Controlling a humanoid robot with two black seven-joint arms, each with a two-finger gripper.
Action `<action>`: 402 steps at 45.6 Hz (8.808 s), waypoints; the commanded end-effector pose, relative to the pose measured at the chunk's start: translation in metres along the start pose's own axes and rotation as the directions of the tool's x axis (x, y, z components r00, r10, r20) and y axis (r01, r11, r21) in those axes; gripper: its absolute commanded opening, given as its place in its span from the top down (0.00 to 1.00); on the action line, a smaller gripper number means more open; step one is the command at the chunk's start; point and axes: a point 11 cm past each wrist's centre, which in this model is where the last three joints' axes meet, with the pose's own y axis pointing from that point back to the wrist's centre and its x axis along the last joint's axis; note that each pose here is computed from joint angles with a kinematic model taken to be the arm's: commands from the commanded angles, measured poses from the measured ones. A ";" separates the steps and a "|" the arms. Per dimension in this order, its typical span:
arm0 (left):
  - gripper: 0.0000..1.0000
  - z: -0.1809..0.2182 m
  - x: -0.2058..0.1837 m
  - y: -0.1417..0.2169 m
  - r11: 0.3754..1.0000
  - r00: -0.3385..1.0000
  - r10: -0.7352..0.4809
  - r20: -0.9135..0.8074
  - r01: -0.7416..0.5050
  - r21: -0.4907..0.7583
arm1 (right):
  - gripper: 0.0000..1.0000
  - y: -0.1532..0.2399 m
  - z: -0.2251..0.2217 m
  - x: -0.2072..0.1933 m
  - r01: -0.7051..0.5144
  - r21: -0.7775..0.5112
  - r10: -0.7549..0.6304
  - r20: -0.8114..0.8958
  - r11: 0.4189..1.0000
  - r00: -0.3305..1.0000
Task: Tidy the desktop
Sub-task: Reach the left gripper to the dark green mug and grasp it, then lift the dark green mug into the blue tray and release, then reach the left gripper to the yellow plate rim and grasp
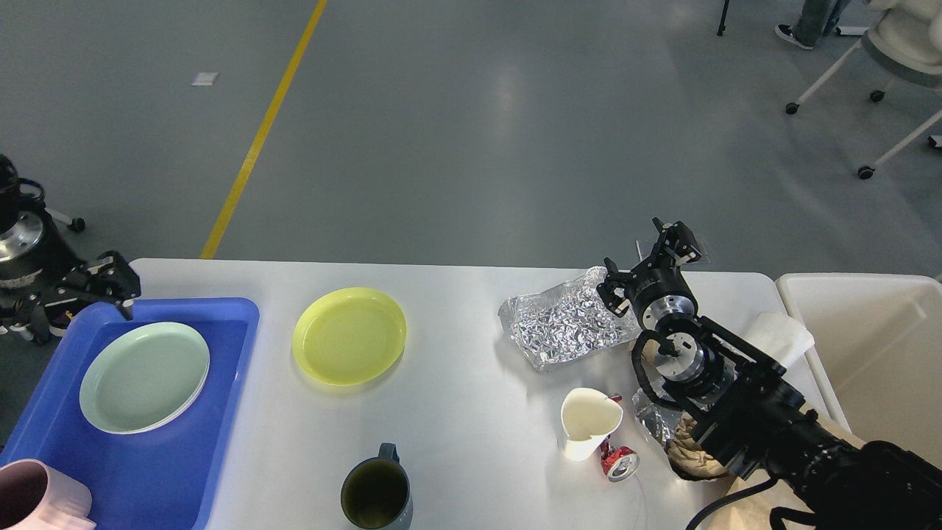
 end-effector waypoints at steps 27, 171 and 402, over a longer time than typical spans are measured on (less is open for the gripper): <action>0.05 0.205 -0.075 0.034 0.997 0.879 -0.045 0.474 0.073 -0.041 | 0.00 0.000 0.000 0.000 0.000 0.000 0.000 0.000 1.000 1.000; 1.00 0.222 -0.192 -0.121 0.891 0.762 -0.388 0.518 0.454 -0.001 | 0.00 0.000 0.000 0.000 0.001 0.000 -0.001 0.000 1.000 1.000; 0.28 0.155 -0.091 -0.205 0.967 0.985 0.171 -0.036 -0.174 -0.187 | 0.00 0.000 0.000 0.000 0.001 0.000 -0.001 0.000 1.000 1.000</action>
